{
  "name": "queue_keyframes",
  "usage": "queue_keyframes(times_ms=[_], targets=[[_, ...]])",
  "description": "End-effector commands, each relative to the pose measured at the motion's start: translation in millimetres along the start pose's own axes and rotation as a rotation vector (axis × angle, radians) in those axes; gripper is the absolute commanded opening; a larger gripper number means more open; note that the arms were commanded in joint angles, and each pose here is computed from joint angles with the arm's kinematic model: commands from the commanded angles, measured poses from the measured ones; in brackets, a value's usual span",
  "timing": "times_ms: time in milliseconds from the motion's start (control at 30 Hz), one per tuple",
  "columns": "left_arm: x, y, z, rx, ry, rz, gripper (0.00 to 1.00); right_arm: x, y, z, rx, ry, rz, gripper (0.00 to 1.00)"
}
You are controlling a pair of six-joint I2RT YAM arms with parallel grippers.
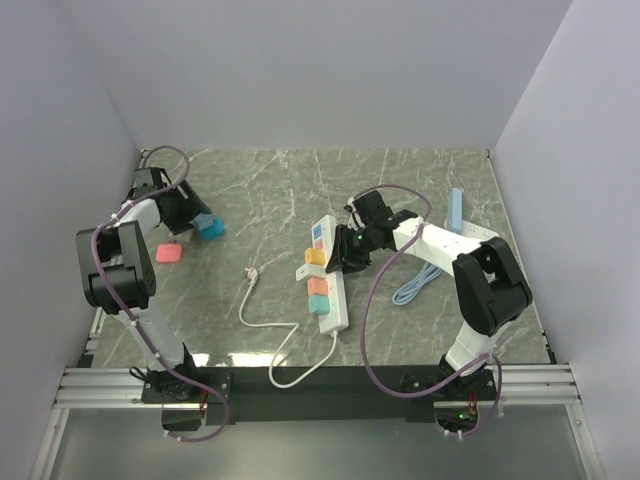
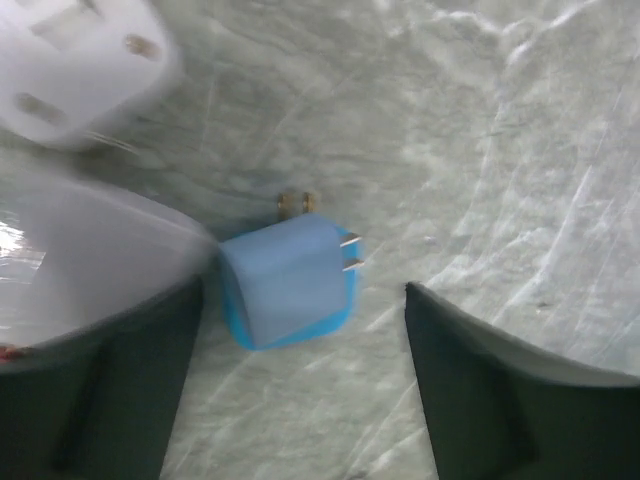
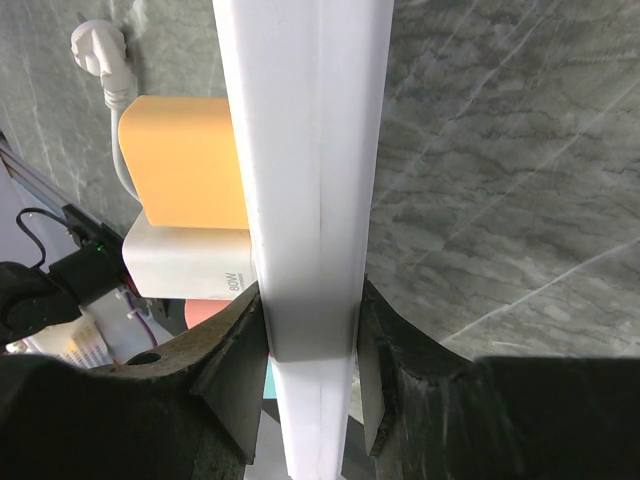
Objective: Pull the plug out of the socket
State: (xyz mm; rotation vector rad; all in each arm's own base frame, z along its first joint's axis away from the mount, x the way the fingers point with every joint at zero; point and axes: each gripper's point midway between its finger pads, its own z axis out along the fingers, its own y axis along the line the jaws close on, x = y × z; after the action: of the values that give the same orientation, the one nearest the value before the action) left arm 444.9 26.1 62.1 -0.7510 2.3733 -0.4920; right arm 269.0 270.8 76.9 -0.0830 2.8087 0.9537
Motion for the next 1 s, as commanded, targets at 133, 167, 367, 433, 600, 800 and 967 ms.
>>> queue_keyframes(times_ms=[133, 167, 367, 433, 600, 800, 967], targets=[[-26.4, -15.7, -30.9, 0.026, -0.117, 0.001, 0.99, -21.3, 42.8, -28.7, -0.123, -0.084, -0.075, 0.00], [-25.9, -19.8, -35.7, 0.043, -0.121, -0.001, 0.99, -21.0, 43.1, -28.1, -0.122, -0.081, -0.073, 0.00], [33.6, -90.5, -68.5, 0.340, 0.021, 0.153, 0.99, -27.9, 48.3, -27.1, -0.133, -0.085, -0.076, 0.00], [76.8, -122.6, -74.5, 0.456, 0.142, 0.237, 0.99, -30.1, 49.9, -27.1, -0.139, -0.086, -0.082, 0.00], [150.8, -172.8, -80.5, 0.611, 0.297, 0.362, 0.99, -31.0, 52.8, -26.1, -0.144, -0.078, -0.081, 0.00], [202.8, -211.1, -86.1, 0.722, 0.386, 0.451, 0.99, -31.7, 56.8, -25.6, -0.147, -0.080, -0.083, 0.00], [218.8, -218.7, -81.2, 0.715, 0.412, 0.505, 0.99, -32.0, 59.2, -27.4, -0.150, -0.083, -0.082, 0.00]])
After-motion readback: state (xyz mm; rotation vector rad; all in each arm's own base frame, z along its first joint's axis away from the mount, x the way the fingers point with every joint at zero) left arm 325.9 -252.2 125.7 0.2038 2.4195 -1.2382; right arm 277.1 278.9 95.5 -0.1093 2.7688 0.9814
